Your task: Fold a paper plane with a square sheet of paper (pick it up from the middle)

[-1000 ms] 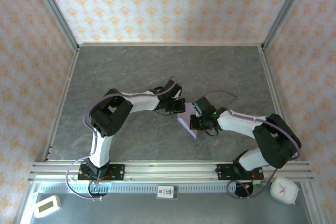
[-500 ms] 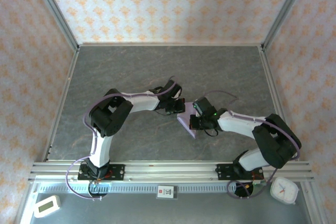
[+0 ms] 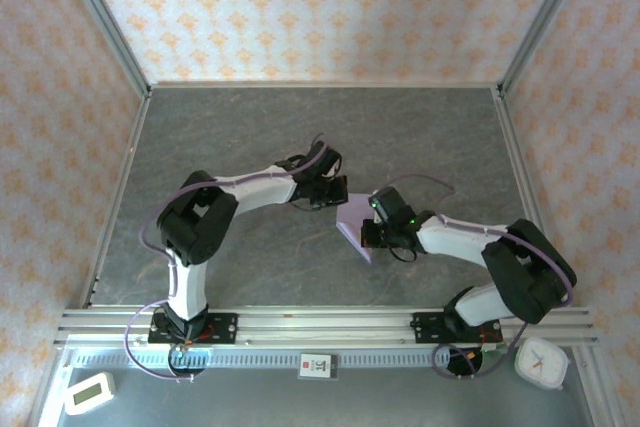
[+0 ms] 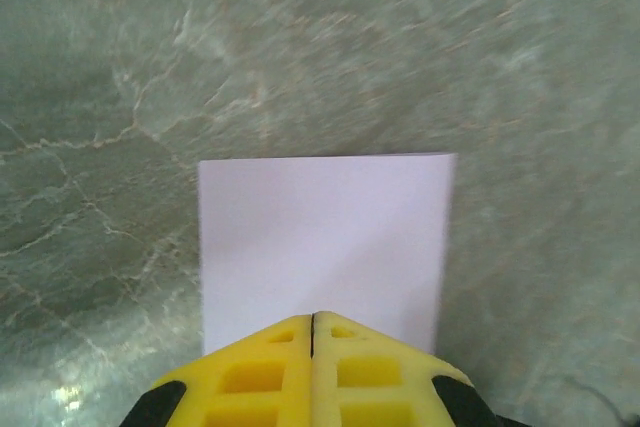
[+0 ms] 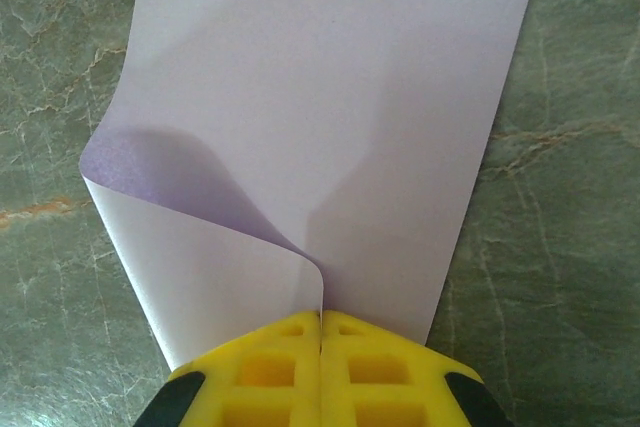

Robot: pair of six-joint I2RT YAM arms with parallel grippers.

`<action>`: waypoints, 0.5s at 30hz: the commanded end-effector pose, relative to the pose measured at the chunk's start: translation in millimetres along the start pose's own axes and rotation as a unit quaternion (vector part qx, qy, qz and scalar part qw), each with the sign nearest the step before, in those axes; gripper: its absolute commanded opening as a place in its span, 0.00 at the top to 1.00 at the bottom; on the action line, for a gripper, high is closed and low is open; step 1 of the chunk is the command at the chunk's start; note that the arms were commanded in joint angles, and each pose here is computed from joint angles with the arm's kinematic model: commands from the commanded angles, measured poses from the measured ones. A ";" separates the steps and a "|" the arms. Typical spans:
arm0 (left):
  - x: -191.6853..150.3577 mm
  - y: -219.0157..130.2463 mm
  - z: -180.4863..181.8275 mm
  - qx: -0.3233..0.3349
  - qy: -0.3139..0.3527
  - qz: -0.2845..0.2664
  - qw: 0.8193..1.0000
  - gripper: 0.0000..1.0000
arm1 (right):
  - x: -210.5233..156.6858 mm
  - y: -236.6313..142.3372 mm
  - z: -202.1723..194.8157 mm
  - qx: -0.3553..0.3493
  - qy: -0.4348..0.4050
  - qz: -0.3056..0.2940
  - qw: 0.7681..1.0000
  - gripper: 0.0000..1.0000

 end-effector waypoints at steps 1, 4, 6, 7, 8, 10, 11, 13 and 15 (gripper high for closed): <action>-8.5 -21.5 -11.1 -0.032 -0.009 -0.003 0.999 1.00 | -39.8 11.2 -40.7 -0.075 0.009 0.069 0.995 1.00; -26.5 -26.3 -11.8 -0.048 -0.005 0.008 0.999 1.00 | -39.8 11.7 -40.5 -0.075 0.007 0.070 0.995 1.00; -37.9 -28.0 -12.3 -0.056 0.002 0.015 0.998 1.00 | -40.6 11.9 -40.6 -0.074 0.007 0.071 0.995 1.00; -44.3 -28.9 -12.0 -0.061 0.004 0.019 0.998 1.00 | -41.0 12.0 -40.6 -0.075 0.006 0.072 0.995 1.00; -50.6 -29.5 -11.8 -0.065 0.005 0.025 0.998 1.00 | -40.9 12.2 -40.8 -0.074 0.006 0.072 0.995 1.00; -61.6 -30.1 -11.6 -0.072 0.010 0.033 0.997 1.00 | -40.6 12.1 -40.6 -0.074 0.006 0.072 0.995 1.00; -65.4 -30.4 -13.3 -0.080 0.014 0.035 0.996 1.00 | -40.7 12.2 -40.7 -0.074 0.007 0.072 0.995 1.00; -70.5 -30.3 -16.3 -0.090 0.019 0.039 0.995 1.00 | -41.4 12.5 -41.3 -0.076 0.007 0.074 0.994 1.00; -73.0 -28.6 -18.6 -0.094 0.024 0.040 0.994 1.00 | -41.6 12.8 -41.4 -0.076 0.007 0.075 0.994 1.00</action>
Point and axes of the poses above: each hand's point on the last joint's axis, 136 mm out from that joint toward the fingers, its own y axis out along the fingers, its own z axis along the line the jaws close on, x = y × z, the point moved 3 cm from there along -y, back along the fingers, and after that the axes turned 4 degrees about y, right-handed, at the moved point
